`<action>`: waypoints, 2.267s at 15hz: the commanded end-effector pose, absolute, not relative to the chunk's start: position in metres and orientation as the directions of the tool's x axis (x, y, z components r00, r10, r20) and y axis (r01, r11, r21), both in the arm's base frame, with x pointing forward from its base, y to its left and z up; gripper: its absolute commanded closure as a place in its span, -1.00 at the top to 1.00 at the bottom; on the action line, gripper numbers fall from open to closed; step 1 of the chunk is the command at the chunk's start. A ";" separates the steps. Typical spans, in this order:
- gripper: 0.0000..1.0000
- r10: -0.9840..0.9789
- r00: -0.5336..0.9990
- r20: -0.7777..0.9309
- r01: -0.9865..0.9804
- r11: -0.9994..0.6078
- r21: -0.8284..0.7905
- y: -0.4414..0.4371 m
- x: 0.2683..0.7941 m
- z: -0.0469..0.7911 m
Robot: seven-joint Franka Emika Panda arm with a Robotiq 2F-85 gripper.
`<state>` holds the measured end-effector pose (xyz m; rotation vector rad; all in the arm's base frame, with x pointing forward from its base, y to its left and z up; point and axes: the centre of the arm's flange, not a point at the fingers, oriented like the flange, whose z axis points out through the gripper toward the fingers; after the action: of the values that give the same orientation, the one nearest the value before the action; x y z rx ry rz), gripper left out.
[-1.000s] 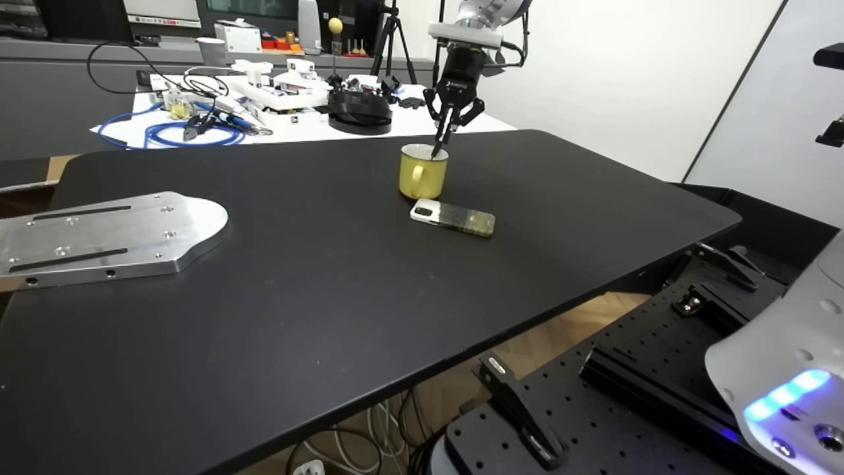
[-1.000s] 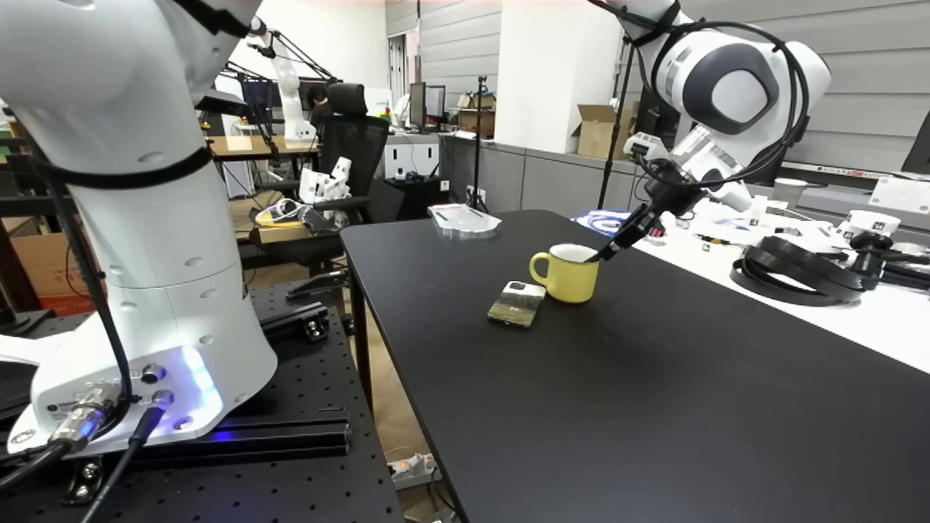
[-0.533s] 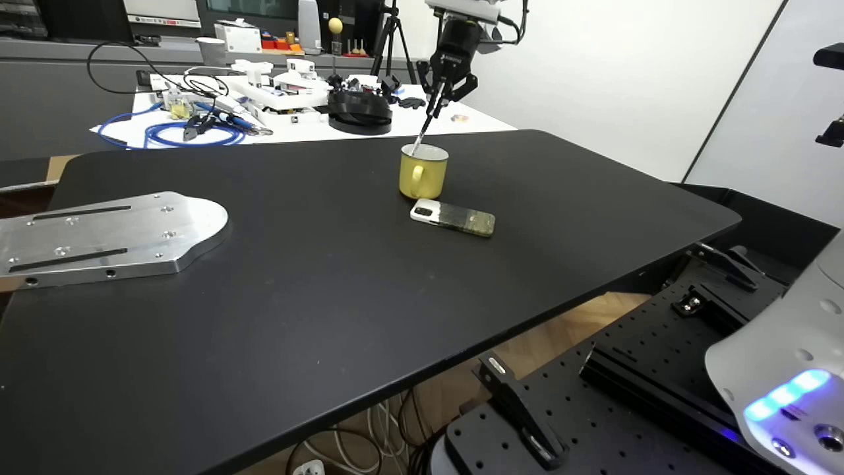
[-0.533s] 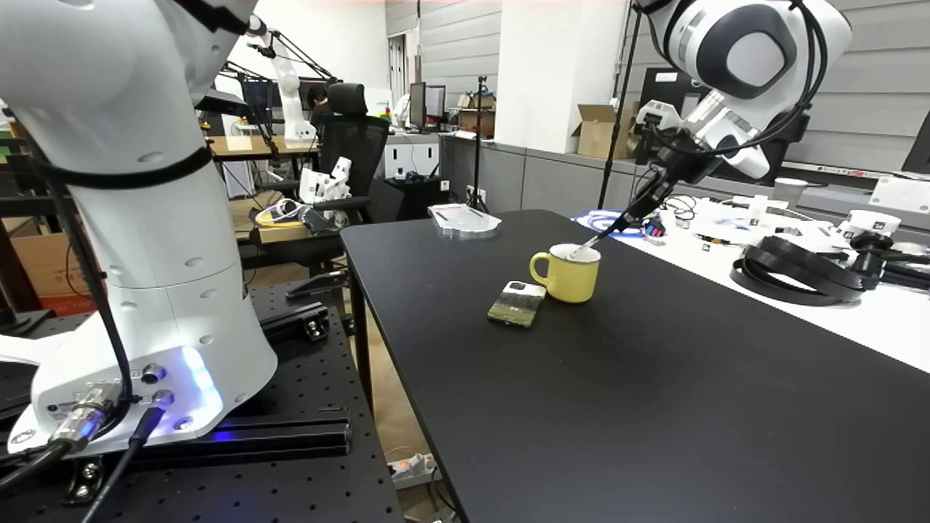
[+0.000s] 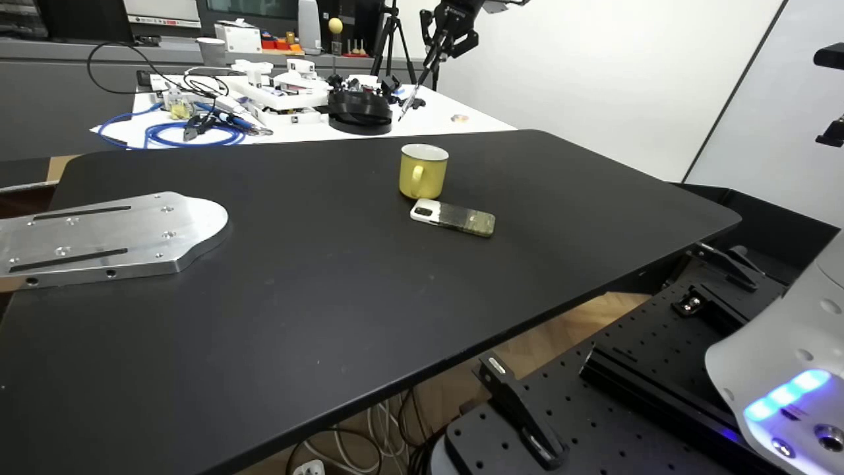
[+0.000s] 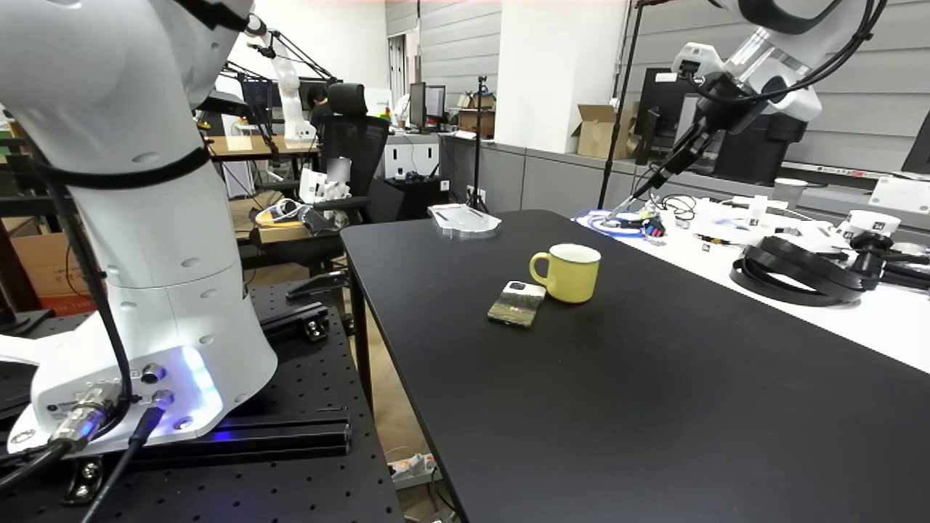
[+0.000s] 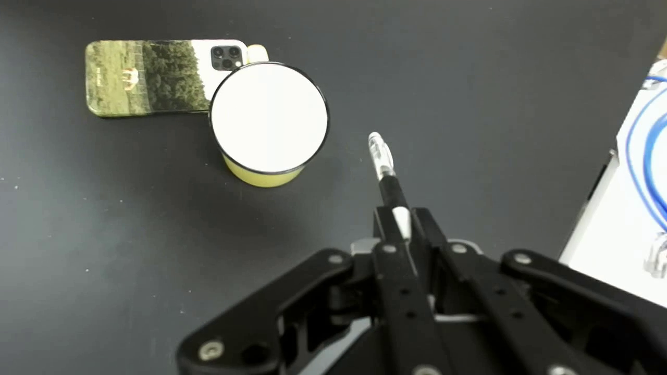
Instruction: Pick up the pen from the cup and put it on the table
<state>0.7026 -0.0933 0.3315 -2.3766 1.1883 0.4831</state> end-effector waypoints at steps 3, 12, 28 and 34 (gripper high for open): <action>-0.94 -0.703 0.490 -0.516 -0.871 -0.369 -0.324 -0.124 0.733 0.299; -0.94 -0.770 0.327 -0.548 -0.933 -0.171 -0.317 -0.153 0.739 0.170; 0.99 -0.730 0.527 -0.435 -0.848 -0.412 -0.334 -0.107 0.756 0.272; 1.00 -0.716 0.553 -0.426 -0.831 -0.435 -0.347 -0.104 0.755 0.267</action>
<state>0.7553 -0.1044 0.2664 -2.2690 1.2431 0.2919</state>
